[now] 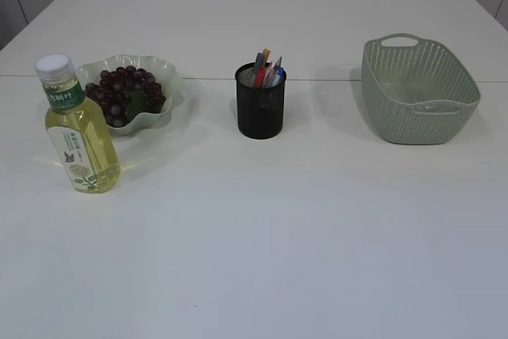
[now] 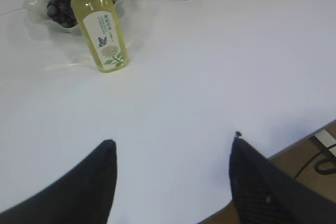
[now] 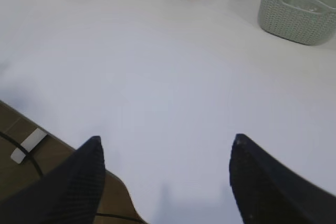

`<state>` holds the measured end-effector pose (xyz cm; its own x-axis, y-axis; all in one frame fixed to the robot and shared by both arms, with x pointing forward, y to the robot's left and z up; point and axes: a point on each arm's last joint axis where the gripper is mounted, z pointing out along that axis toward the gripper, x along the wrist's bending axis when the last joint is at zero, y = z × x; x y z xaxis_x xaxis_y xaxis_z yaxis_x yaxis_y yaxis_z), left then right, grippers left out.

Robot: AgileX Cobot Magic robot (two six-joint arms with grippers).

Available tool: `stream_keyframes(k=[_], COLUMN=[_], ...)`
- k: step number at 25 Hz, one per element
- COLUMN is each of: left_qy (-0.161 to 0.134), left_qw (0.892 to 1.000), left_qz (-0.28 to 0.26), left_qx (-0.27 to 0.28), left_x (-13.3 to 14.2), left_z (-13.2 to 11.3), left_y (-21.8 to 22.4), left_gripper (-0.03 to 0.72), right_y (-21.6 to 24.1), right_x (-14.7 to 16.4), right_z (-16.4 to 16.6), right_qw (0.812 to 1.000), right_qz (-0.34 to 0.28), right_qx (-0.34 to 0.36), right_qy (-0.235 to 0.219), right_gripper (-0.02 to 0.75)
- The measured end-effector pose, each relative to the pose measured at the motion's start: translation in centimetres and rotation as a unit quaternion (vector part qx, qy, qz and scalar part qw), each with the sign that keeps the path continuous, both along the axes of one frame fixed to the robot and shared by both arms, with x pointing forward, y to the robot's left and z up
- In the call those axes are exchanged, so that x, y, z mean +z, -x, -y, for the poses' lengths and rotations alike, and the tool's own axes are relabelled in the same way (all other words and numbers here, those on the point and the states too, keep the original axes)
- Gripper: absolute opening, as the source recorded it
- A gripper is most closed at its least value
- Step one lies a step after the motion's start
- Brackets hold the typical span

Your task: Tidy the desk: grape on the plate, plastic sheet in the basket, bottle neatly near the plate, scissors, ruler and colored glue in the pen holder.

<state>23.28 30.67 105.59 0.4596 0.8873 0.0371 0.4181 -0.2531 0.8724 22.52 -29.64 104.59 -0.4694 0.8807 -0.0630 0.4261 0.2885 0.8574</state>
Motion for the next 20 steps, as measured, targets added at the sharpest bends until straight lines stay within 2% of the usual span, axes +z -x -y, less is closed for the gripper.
stream_keyframes(k=[8, 20], left_qy=[0.004, 0.009], left_qw=[0.991, 0.990], left_qz=[-0.002, -0.004], left_qx=[0.130, 0.140], left_x=[-0.04, -0.05], left_z=[0.26, 0.38], left_y=[0.15, 0.18], left_gripper=[0.477, 0.474], right_y=[-0.18, -0.20], right_x=[0.00, 0.00], right_z=[-0.41, -0.46], right_qw=[0.988, 0.985], right_qz=[0.000, 0.000], right_qx=[-0.156, -0.171], right_qy=[0.000, -0.002], right_gripper=[0.575, 0.575])
